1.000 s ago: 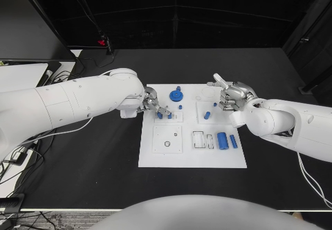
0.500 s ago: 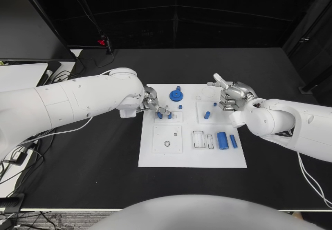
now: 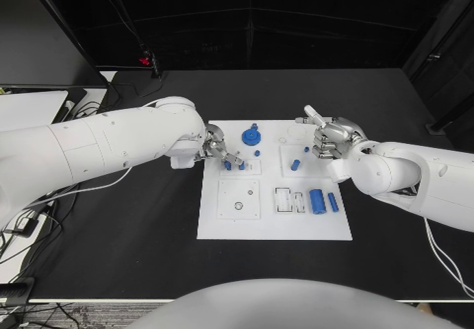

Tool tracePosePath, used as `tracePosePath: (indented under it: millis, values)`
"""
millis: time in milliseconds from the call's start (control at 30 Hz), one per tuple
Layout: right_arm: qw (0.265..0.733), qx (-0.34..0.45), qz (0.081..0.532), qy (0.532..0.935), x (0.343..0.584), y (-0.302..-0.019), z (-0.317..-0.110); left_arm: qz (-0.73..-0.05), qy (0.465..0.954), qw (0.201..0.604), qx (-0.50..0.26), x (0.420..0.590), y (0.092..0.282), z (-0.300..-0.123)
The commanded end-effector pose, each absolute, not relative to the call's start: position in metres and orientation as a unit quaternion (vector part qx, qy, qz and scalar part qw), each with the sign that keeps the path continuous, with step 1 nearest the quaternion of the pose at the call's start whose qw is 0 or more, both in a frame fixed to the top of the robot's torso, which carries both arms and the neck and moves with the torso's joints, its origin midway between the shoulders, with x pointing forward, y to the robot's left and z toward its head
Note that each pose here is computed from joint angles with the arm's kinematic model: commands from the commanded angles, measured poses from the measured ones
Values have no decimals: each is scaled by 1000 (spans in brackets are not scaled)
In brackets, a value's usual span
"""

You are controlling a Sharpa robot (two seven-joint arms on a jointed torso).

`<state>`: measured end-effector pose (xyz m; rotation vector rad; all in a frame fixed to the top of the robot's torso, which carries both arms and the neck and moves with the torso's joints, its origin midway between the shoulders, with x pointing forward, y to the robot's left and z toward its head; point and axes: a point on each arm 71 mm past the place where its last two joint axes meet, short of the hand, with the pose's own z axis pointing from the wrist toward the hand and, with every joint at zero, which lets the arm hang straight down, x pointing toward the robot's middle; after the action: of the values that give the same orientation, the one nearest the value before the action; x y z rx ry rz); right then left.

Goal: Assemble the parts on the task board

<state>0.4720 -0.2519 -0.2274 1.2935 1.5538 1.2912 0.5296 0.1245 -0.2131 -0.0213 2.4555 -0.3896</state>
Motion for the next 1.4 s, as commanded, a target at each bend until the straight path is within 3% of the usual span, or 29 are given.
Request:
tracePosePath:
  millis: [33,1400]
  values:
    - [360,499,506,604,472,-250,-226,-138,945,298,-2,524,125,-224]
    - [358,500,505,606,472,-251,-227,-136,946,295,-6,523,125,-225]
